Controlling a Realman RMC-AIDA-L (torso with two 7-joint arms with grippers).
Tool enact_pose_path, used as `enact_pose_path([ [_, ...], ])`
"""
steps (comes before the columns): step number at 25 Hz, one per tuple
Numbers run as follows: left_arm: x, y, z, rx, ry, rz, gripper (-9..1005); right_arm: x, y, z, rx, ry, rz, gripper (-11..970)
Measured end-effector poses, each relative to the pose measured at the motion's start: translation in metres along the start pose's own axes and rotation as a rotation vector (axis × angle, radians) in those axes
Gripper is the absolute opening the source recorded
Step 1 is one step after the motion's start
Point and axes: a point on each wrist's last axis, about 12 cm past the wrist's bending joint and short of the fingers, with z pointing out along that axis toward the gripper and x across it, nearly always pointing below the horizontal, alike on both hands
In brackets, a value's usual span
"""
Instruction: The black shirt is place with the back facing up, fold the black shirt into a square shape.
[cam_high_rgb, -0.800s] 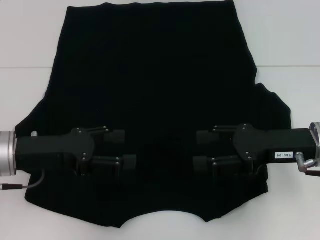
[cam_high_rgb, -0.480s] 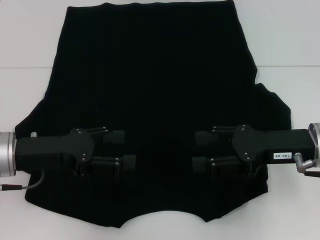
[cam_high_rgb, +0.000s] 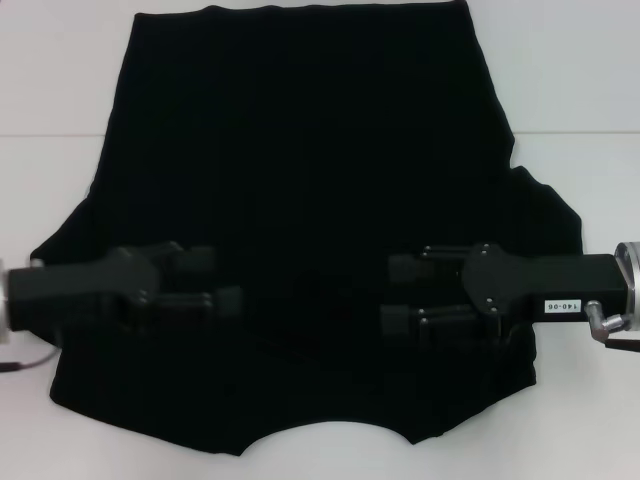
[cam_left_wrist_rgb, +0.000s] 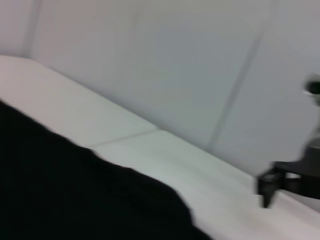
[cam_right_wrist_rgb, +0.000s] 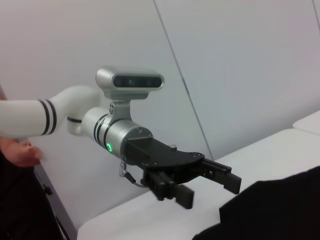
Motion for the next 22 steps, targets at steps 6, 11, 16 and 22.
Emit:
enact_pose_path([
  [6, 0.007, 0.009, -0.032, -0.156, -0.063, -0.071, 908, -0.005, -0.001, 0.009, -0.002, -0.016, -0.003, 835],
  [11, 0.018, 0.022, -0.055, -0.335, -0.045, -0.246, 907, -0.008, -0.004, 0.015, 0.008, -0.018, 0.003, 835],
  [16, 0.024, 0.03, -0.066, -0.447, -0.032, -0.357, 907, -0.011, -0.007, 0.019, 0.021, -0.013, -0.004, 836],
  [22, 0.027, 0.043, -0.07, -0.566, 0.012, -0.491, 908, -0.012, -0.008, 0.018, 0.025, -0.01, -0.005, 835],
])
